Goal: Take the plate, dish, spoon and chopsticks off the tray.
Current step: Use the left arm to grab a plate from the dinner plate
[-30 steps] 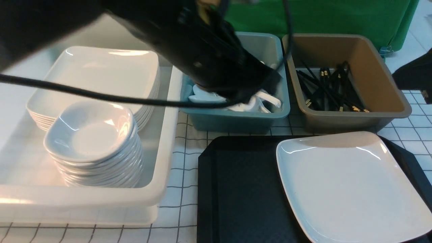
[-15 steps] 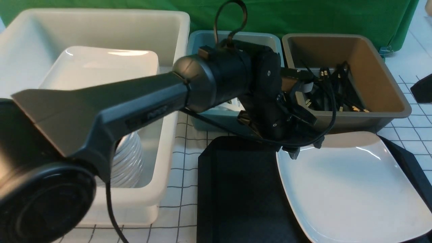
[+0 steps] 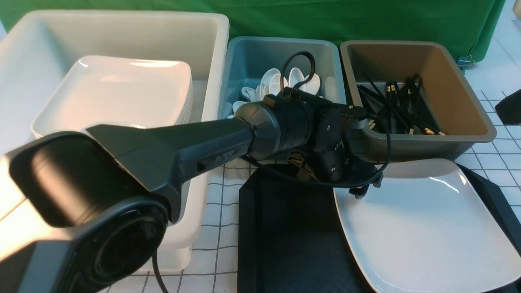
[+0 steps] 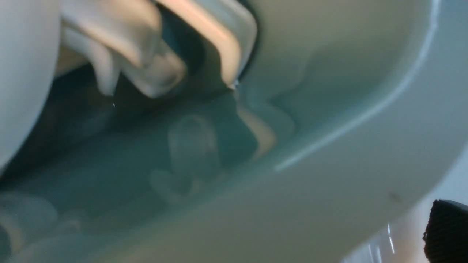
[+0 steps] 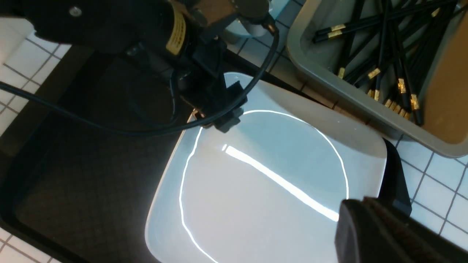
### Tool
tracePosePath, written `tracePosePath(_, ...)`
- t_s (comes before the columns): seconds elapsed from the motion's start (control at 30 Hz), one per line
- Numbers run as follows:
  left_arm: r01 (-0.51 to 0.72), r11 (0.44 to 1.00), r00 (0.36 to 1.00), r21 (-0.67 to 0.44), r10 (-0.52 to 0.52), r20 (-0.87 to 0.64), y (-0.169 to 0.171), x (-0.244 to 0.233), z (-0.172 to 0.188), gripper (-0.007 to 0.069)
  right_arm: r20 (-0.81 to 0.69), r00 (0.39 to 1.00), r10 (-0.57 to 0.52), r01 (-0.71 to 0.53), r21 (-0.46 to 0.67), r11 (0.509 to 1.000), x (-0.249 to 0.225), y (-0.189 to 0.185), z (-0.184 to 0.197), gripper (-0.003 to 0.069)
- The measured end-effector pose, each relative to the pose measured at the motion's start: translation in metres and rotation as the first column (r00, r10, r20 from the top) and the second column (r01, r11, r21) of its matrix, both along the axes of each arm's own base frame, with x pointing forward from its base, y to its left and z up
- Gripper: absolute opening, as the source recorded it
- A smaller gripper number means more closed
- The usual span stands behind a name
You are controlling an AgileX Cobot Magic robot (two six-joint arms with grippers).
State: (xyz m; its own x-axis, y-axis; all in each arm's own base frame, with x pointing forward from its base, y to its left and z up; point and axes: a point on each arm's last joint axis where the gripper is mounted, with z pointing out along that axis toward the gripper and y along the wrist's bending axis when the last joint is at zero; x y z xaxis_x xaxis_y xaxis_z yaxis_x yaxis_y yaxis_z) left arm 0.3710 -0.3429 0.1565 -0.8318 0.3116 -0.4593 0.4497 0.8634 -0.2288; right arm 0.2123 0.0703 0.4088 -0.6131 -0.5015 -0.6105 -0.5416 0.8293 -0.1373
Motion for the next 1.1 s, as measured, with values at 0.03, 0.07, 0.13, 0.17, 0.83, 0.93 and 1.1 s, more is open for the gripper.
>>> tracePosePath(0.03, -0.001, 1.000, 1.000, -0.001, 0.001, 0.000, 0.000, 0.000, -0.001, 0.0521, 0.000, 1.000, 0.000, 0.000, 0.000, 1.000, 0.000, 0.000, 0.000, -0.0003)
tracePosePath(0.07, -0.003, 1.000, 1.000, -0.012, 0.004, 0.011, -0.001, 0.001, -0.001, 0.0494, 0.000, 1.000, 0.000, 0.000, 0.000, 1.000, 0.000, 0.000, 0.000, -0.0003)
tracePosePath(0.13, -0.007, 1.000, 1.000, -0.020, 0.007, 0.018, -0.002, 0.003, -0.004, 0.0413, 0.002, 1.000, 0.000, 0.000, 0.001, 1.000, 0.000, 0.000, 0.000, -0.0003)
tracePosePath(0.17, -0.007, 1.000, 1.000, -0.020, 0.007, 0.018, -0.002, 0.003, -0.004, 0.0405, 0.002, 1.000, 0.000, 0.000, 0.001, 1.000, 0.000, 0.000, 0.000, -0.0003)
tracePosePath(0.83, 0.059, 0.997, 0.998, -0.045, -0.058, 0.017, 0.013, -0.021, 0.085, 0.0053, 0.034, 0.999, -0.001, 0.001, 0.016, 1.000, -0.011, -0.003, 0.008, -0.0003)
tracePosePath(0.93, 0.080, 0.995, 0.996, -0.057, -0.077, 0.055, 0.019, -0.029, 0.113, 0.0032, 0.090, 0.996, -0.001, -0.002, 0.038, 0.999, -0.027, -0.007, 0.020, -0.0003)
tracePosePath(1.1, 0.108, 0.992, 0.988, -0.071, -0.099, 0.120, 0.029, -0.039, 0.146, 0.0022, 0.188, 0.982, -0.006, -0.008, 0.071, 0.997, -0.055, -0.015, 0.038, -0.0003)
